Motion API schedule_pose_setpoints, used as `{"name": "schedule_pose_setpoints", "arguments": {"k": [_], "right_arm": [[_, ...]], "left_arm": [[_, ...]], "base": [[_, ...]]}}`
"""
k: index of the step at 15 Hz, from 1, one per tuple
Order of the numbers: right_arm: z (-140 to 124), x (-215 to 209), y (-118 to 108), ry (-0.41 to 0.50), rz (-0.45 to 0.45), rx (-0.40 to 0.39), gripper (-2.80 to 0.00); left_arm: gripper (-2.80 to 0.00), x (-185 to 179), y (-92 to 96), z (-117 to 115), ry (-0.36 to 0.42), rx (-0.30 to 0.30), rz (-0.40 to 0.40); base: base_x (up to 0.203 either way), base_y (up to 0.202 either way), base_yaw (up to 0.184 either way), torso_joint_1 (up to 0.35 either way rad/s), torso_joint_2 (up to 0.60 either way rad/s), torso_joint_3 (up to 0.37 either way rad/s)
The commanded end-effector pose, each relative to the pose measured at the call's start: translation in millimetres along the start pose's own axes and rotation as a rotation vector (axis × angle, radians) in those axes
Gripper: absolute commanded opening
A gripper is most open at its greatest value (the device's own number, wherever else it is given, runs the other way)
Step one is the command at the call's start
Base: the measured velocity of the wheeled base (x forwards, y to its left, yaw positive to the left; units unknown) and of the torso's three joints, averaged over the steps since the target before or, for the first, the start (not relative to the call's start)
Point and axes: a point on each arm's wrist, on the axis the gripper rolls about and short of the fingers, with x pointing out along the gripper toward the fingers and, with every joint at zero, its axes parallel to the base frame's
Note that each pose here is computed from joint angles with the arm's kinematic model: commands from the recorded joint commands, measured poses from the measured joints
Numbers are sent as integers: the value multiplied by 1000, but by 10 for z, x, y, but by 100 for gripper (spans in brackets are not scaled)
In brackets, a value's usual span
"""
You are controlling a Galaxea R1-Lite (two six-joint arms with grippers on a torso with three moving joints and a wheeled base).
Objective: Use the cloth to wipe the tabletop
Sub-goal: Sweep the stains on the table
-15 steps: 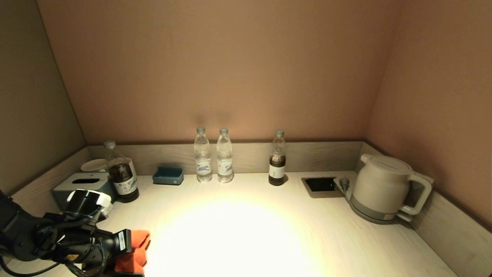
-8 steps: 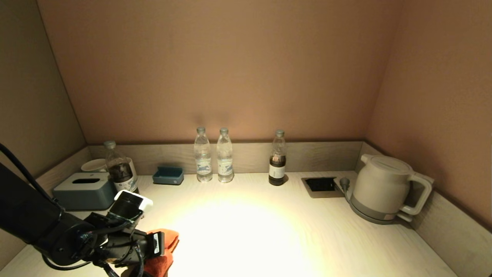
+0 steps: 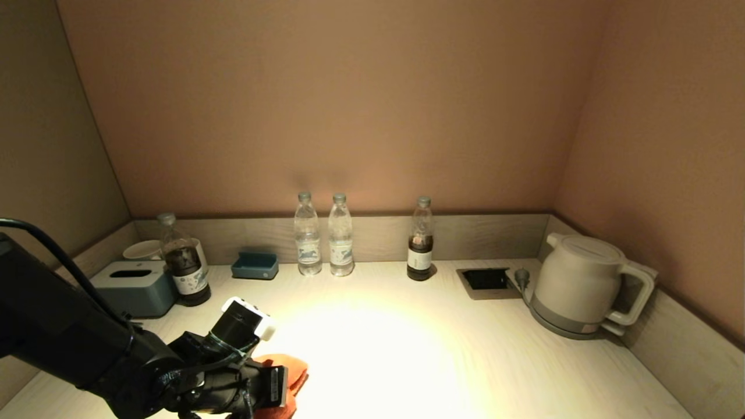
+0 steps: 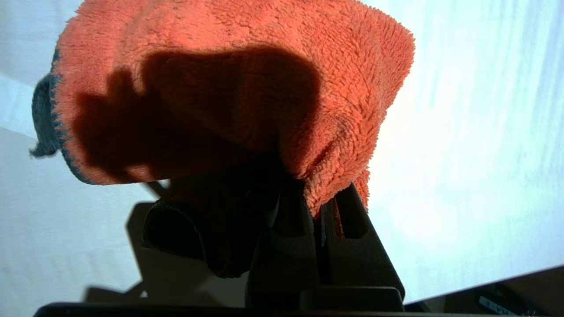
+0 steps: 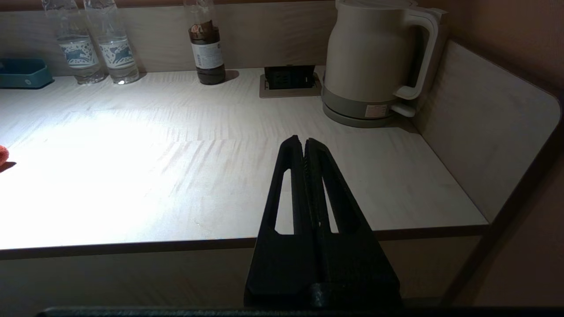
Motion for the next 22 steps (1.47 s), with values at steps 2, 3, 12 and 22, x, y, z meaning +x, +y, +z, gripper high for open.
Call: {"name": "schedule_pose_setpoints", "arguments": {"k": [2, 3, 12, 22], "right_arm": [[1, 1, 0, 1, 0, 0, -280], [1, 1, 0, 1, 0, 0, -280], [1, 1, 0, 1, 0, 0, -280], [1, 1, 0, 1, 0, 0, -280]], "left_arm": [[-280, -106, -187, -102, -19, 53, -35], [-280, -178, -187, -78, -52, 50, -28], [-280, -1443, 969, 535, -476, -211, 170], [-280, -1396, 2488, 424, -351, -559, 568]], "base": [[0, 0, 0, 0, 0, 0], [0, 0, 0, 0, 0, 0], [0, 0, 0, 0, 0, 0], [0, 0, 0, 0, 0, 0]]}}
